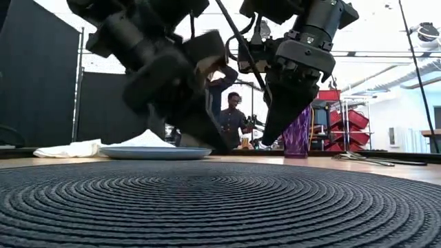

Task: Set table place
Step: Put the plate on the place mat

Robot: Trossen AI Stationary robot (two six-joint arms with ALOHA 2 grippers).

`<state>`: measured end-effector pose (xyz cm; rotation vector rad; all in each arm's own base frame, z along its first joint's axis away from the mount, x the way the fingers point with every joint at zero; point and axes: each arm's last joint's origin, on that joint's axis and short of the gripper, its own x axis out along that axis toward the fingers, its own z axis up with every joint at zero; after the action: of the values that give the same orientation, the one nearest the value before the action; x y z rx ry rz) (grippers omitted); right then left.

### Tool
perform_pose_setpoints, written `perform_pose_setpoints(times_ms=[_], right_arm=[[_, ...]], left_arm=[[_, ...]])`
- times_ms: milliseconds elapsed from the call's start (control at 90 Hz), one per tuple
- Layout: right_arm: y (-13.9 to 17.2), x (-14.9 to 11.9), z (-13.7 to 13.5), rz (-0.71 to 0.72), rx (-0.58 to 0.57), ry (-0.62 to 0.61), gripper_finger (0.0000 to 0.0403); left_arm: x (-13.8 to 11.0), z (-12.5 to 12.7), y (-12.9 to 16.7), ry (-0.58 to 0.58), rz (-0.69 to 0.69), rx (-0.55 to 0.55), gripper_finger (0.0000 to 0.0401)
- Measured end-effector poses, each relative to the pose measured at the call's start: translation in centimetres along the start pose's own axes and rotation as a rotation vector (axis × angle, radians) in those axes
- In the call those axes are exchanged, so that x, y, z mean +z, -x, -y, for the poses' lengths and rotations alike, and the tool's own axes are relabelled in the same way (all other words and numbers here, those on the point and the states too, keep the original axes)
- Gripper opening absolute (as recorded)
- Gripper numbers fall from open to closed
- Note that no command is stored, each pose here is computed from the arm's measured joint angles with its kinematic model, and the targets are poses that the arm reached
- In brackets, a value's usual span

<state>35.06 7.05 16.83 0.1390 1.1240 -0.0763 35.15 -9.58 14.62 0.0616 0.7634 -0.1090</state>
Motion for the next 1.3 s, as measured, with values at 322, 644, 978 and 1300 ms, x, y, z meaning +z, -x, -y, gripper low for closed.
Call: perform_pose_setpoints(times_ms=[322, 644, 978, 1300], right_arm=[[0.0, -0.1, 0.2, -0.004, -0.053, 0.007, 0.0118], [2.2, -2.6, 0.8, 0.005, -0.163, 0.062, 0.0118], [8.0, -4.7, 3.2, 0.751, 0.024, 0.026, 0.0118], [8.0, -7.2, 6.9, 1.084, 0.106, -0.232, 0.0118]], left_arm=[[0.7, -1.2, 5.6, -0.012, -0.068, 0.259, 0.0000], [-4.4, -4.4, 14.5, 0.255, 0.260, 0.408, 0.0000], [-7.8, -5.8, 20.6, 0.400, 0.954, 0.349, 0.0000], [-12.2, -10.7, 19.3, 0.858, 0.695, 0.746, 0.0000]])
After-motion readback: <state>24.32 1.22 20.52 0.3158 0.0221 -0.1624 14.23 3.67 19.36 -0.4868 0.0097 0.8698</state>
